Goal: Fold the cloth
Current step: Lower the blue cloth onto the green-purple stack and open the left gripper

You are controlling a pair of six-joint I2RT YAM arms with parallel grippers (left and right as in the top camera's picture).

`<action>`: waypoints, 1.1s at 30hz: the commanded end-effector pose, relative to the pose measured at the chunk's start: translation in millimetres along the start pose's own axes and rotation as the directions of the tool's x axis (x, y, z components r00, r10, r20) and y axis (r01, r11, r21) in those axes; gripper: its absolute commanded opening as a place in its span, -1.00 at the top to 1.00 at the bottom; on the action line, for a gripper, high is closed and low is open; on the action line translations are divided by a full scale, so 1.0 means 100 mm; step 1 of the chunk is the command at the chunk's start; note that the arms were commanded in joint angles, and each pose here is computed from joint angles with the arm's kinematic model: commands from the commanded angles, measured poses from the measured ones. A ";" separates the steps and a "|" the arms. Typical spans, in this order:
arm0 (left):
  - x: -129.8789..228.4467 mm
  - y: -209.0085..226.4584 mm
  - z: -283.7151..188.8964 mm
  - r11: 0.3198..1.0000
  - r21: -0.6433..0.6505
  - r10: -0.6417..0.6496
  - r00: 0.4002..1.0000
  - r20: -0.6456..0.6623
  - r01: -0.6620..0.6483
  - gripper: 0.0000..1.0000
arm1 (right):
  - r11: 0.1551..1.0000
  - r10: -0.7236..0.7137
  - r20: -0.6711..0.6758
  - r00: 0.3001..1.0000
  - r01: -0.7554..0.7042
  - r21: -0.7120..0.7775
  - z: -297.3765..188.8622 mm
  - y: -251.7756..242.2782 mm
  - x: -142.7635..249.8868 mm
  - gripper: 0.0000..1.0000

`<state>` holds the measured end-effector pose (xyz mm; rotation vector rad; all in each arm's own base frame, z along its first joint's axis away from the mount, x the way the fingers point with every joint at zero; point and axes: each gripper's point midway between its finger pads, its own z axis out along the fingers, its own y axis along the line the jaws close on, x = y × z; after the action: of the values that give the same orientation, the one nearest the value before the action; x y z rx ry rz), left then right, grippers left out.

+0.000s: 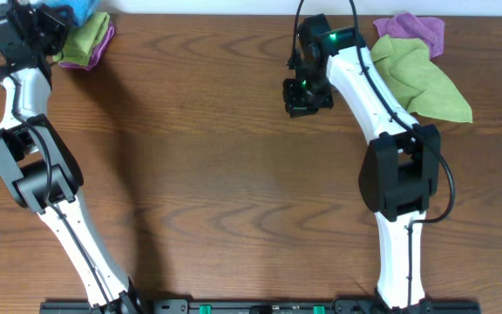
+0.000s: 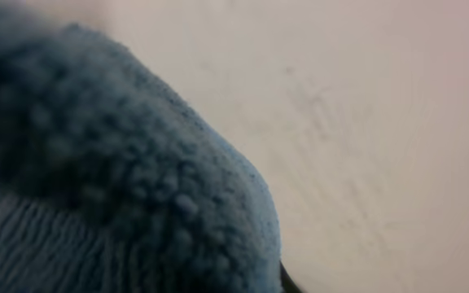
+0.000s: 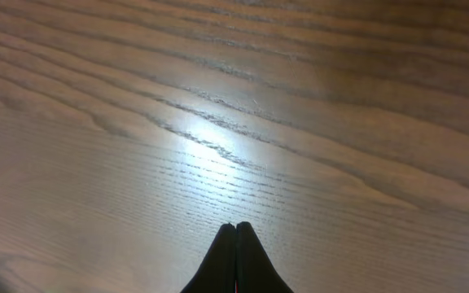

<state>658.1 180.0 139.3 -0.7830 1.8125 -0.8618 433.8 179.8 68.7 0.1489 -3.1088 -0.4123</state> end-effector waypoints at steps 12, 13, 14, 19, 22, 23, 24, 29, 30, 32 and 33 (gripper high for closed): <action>0.12 0.38 -0.03 0.991 -0.132 -0.029 0.998 -0.052 0.022 0.85 | 0.999 -0.042 -0.013 0.999 0.043 0.014 -0.04 0.26 0.13 0.97; 0.16 0.41 -0.04 0.989 -0.143 -0.043 0.997 -0.065 0.033 0.70 | 0.999 -0.044 -0.013 0.999 0.045 0.014 -0.04 0.27 0.14 0.97; 0.20 0.44 -0.05 0.987 -0.155 -0.058 0.995 -0.080 0.045 0.45 | 0.999 -0.046 -0.013 0.999 0.046 0.014 -0.03 0.28 0.14 0.97; 0.34 0.45 -0.09 0.986 -0.145 -0.106 0.983 -0.151 0.084 -0.91 | 0.999 -0.047 -0.014 0.999 0.047 0.014 -0.03 0.28 0.14 0.97; 0.40 0.48 -0.14 0.982 -0.149 -0.141 0.973 -0.185 0.114 -0.91 | 0.999 -0.047 -0.013 0.999 0.047 0.014 -0.03 0.28 0.14 0.97; 0.41 0.51 -0.17 0.979 -0.163 -0.155 0.969 -0.190 0.124 -0.91 | 0.999 -0.047 -0.013 0.999 0.047 0.014 -0.03 0.28 0.14 0.97; 0.42 0.53 -0.19 0.976 -0.173 -0.168 0.966 -0.196 0.134 -0.91 | 0.999 -0.047 -0.012 0.999 0.048 0.014 -0.03 0.28 0.14 0.97; 0.44 0.48 -0.28 0.975 -0.155 -0.195 0.953 -0.232 0.162 -0.91 | 0.999 -0.050 -0.003 0.999 0.050 0.012 -0.03 0.29 0.11 0.97; 0.42 0.45 -0.30 0.975 -0.155 -0.191 0.954 -0.231 0.157 -0.91 | 0.999 -0.050 -0.002 0.999 0.051 0.012 -0.03 0.29 0.11 0.97; 0.38 0.37 -0.36 0.980 -0.154 -0.159 0.960 -0.231 0.126 -0.91 | 0.999 -0.051 0.000 0.999 0.051 0.011 -0.03 0.29 0.11 0.97; 0.35 0.32 -0.39 0.983 -0.153 -0.137 0.964 -0.229 0.103 -0.91 | 0.999 -0.051 0.000 0.999 0.051 0.011 -0.03 0.29 0.11 0.97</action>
<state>603.3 175.6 68.6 -1.0346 2.0928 -0.9770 419.5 202.9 68.0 0.2274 -3.0870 -0.3890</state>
